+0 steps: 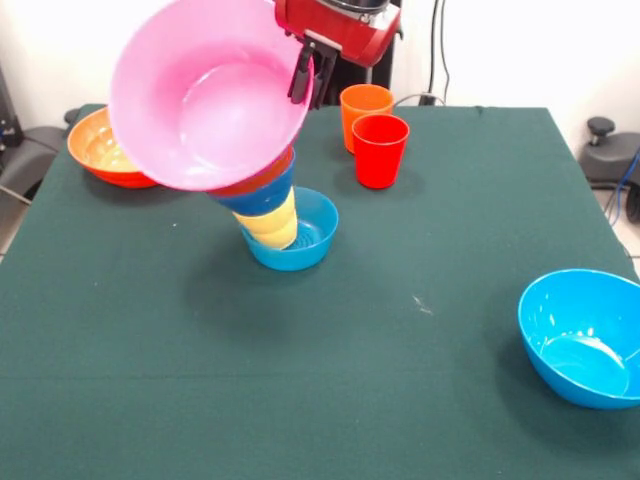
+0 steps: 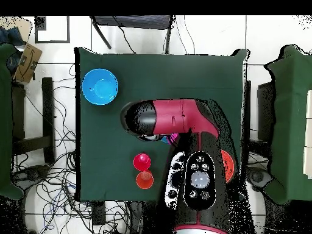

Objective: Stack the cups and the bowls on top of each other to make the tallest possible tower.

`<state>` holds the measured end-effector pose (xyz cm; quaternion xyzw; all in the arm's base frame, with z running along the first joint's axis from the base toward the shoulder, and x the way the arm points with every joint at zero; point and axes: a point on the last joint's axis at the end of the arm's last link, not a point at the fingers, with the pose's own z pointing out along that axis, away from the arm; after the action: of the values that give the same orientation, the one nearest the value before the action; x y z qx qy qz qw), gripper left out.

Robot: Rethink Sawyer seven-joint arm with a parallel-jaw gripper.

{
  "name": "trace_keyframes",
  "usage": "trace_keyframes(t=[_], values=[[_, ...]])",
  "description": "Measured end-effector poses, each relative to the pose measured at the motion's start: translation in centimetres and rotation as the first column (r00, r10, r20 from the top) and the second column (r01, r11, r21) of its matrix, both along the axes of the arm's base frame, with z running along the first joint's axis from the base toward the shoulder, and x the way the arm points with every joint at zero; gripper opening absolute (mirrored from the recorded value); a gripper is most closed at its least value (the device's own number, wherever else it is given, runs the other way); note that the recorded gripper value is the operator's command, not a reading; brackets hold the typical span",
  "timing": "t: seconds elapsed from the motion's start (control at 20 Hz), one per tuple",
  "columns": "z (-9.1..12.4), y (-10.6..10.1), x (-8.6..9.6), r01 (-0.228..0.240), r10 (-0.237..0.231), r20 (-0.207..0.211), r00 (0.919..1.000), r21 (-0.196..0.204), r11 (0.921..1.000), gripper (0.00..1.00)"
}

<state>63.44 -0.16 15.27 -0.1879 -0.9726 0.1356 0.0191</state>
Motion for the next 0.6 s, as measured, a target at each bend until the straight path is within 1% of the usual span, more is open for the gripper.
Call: trace_keyframes(t=[0.2, 0.35, 0.6], values=[[-0.6, -0.77, -0.15, 0.013, -0.013, -0.01, 0.9999, 0.002, 0.9999, 0.0], [-0.65, -1.08, -0.17, 0.017, -0.017, -0.011, 0.9998, 0.002, 0.9998, 0.0], [-0.69, -1.06, -0.14, 0.017, -0.017, -0.011, 0.9998, 0.003, 0.9999, 0.0]])
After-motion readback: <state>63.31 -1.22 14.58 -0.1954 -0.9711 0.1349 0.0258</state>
